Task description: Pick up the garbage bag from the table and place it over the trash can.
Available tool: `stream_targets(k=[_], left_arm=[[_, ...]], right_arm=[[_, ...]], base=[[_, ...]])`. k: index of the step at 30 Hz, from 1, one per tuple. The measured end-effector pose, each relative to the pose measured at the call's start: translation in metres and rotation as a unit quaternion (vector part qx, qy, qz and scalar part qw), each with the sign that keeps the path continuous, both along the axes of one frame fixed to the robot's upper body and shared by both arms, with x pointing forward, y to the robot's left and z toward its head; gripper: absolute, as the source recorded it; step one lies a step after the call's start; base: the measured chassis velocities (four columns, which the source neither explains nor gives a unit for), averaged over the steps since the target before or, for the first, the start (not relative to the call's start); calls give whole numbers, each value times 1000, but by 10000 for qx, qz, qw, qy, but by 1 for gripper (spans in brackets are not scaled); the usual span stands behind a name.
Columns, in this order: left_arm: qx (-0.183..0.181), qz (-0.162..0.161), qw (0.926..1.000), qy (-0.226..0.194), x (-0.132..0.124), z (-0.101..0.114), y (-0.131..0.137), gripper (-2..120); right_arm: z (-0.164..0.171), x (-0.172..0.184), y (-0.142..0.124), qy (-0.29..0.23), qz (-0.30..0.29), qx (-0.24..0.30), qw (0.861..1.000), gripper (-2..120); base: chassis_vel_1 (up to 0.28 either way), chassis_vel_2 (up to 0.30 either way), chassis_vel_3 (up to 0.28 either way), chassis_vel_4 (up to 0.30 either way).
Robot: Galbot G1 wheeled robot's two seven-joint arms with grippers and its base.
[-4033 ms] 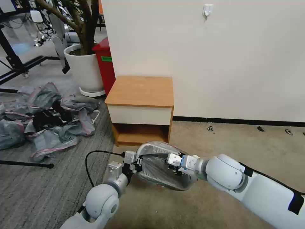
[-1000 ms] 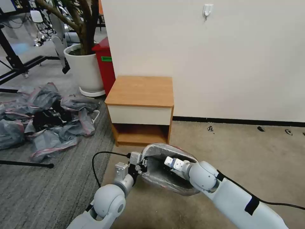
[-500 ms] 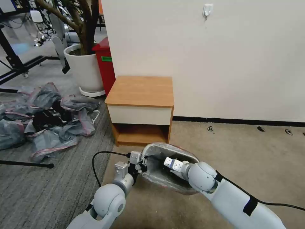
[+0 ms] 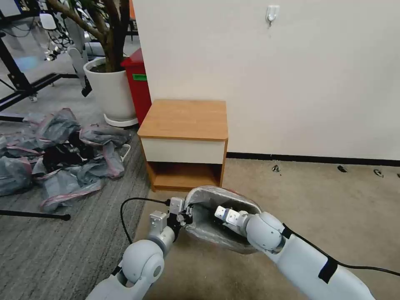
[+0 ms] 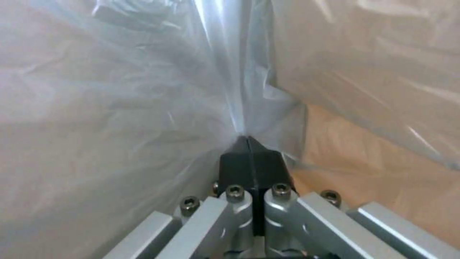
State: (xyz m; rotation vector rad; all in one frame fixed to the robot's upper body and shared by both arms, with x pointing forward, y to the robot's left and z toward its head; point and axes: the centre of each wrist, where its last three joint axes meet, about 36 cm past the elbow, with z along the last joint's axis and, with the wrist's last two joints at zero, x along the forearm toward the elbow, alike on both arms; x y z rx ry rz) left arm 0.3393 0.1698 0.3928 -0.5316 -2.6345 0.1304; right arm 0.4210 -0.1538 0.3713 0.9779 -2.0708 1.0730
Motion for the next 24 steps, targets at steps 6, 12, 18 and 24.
stream_targets(k=[6, 12, 18, 24], left_arm=[[25, 24, 10000, 10, 1, -1, 2, 2], [113, 81, 9999, 30, 7, -6, 8, 2], [102, 166, 9998, 62, 12, -11, 11, 2], [-131, 357, 9990, 229, 16, -9, 15, 2]], right_arm=[[4, 0, 1, -74, 2, 26, 10000, 0], [18, -5, -2, -213, 72, 78, 9997, 0], [33, -18, -9, -247, 162, 211, 9993, 0], [63, -33, -30, -264, 144, 532, 9981, 0]], base=[[0, 0, 0, 0], [0, 0, 0, 0], [0, 0, 0, 0], [0, 0, 0, 0]])
